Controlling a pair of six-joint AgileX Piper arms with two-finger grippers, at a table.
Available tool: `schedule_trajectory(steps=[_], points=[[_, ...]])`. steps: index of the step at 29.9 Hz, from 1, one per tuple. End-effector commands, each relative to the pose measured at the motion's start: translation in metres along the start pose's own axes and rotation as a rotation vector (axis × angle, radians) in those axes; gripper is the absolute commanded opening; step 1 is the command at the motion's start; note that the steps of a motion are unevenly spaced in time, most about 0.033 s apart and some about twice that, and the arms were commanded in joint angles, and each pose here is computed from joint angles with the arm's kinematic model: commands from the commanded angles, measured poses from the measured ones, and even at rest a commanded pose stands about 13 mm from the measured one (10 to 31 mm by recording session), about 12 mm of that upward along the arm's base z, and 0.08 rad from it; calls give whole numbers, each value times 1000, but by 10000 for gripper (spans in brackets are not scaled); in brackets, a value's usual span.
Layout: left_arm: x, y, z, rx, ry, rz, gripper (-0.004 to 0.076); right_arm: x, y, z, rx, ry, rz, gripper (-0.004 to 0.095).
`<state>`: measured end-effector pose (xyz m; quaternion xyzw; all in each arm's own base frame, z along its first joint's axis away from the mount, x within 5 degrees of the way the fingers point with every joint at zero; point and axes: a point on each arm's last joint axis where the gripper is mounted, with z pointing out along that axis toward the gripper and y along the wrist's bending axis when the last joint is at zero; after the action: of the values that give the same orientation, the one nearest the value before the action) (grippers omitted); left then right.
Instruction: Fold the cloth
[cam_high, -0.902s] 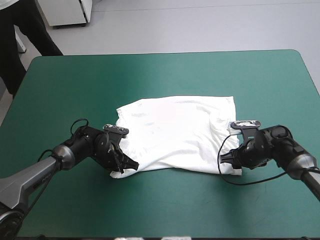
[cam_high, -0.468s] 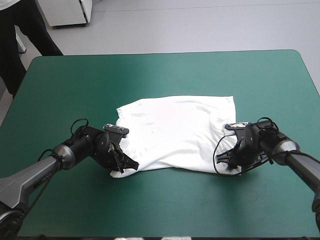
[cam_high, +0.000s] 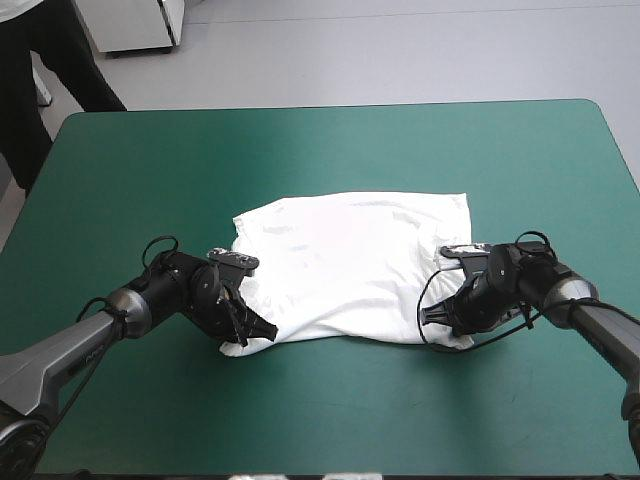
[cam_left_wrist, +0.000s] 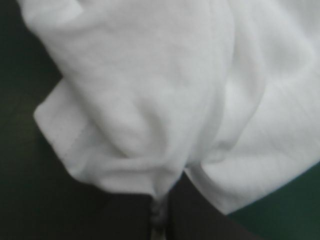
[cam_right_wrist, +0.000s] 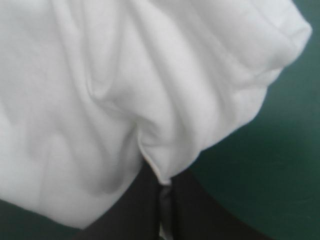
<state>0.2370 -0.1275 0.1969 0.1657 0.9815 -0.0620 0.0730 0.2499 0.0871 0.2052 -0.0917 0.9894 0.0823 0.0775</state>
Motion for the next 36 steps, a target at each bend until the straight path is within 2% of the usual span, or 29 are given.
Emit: schedule_trajectory(steps=[1,11,19,23,28,36], points=[[-3,-5,3,32,-31,-6,-10,8,4,-5,-33,20,11,-13],[21,-7,-67,64,-191,17,-10,27,6,-57,-21,-84,-6,-13],[39,-8,-109,88,-338,26,-10,18,9,-106,9,-230,-18,-13],[28,-8,-130,73,-439,45,-10,5,12,-129,22,-325,-30,-13],[9,-2,-151,-28,-564,51,-10,-11,9,-153,73,-484,-14,-13],[-23,0,-165,-112,-699,64,-10,-32,7,-169,126,-681,-22,-13]])
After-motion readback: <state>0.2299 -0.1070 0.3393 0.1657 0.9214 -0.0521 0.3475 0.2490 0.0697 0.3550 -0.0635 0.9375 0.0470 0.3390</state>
